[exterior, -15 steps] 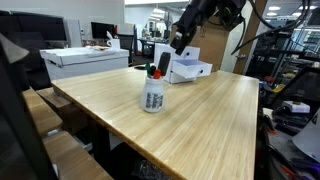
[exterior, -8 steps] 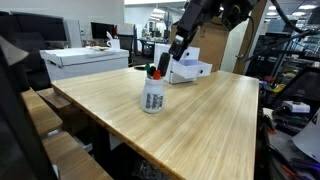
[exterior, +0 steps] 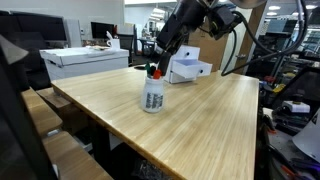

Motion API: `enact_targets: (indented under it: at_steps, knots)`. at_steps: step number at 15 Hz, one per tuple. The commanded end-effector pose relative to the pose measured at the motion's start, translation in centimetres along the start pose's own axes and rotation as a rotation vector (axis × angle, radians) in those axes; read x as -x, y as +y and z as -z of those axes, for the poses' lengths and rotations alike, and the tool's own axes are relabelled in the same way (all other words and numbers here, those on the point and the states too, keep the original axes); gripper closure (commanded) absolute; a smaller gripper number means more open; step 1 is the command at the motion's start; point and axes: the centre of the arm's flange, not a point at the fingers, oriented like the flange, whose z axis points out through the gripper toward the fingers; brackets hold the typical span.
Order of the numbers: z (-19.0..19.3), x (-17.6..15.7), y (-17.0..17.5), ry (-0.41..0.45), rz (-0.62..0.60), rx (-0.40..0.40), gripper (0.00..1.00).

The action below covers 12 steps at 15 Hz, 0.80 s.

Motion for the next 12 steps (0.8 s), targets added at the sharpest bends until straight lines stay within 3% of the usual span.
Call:
enact_targets:
  at_steps: [1,4,10,12]
  knots:
    - [-0.8,-1.4,1.6,0.016,-0.043,0.040,0.35]
    - [-0.1,-1.6,2.0,0.009,-0.047,0.041,0.58]
    - [0.1,-1.5,1.5,0.012,-0.048,0.033,0.92]
    - [0.3,-1.5,1.2,0.016,-0.044,0.034,0.95]
